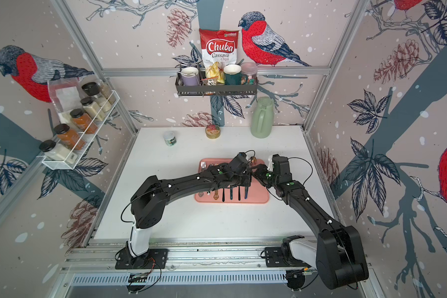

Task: Set the spoon and fork side by side
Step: Place the spoon on the tray.

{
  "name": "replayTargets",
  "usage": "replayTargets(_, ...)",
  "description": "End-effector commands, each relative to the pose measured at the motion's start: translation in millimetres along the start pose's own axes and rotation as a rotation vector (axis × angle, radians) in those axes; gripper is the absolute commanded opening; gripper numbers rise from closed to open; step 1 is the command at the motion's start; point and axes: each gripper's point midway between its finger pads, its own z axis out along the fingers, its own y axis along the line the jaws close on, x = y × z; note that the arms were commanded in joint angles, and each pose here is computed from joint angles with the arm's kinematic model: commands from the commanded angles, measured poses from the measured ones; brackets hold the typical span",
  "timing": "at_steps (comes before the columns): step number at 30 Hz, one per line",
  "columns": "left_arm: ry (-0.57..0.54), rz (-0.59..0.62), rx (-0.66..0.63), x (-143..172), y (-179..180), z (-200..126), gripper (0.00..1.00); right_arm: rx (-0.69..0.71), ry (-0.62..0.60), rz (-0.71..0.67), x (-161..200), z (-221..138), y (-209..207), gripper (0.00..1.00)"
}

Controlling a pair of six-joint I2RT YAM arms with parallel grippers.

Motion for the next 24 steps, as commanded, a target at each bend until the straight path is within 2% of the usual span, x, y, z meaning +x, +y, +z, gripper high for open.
replayTargets(1,-0.030,0.007,0.053,-6.9,-15.5,-8.0,0.05,0.031,-0.057,-0.019,-11.4,-2.3,-4.6,0.42)
replayTargets(6,-0.029,0.001,0.073,-6.6,-18.9,-9.6,0.04,0.054,-0.085,-0.022,-16.7,-7.1,-9.8,0.40)
replayTargets(13,-0.042,0.008,0.077,-12.0,-22.5,-14.9,0.04,0.024,-0.024,-0.015,-10.4,3.3,-10.3,0.34)
replayTargets(22,-0.045,0.014,0.073,-15.6,-24.6,-10.4,0.05,-0.019,0.067,-0.044,3.0,18.4,0.6,0.20)
replayTargets(24,-0.046,0.011,0.079,-15.4,-25.6,-9.3,0.04,-0.016,0.080,-0.047,4.0,20.5,0.0,0.12)
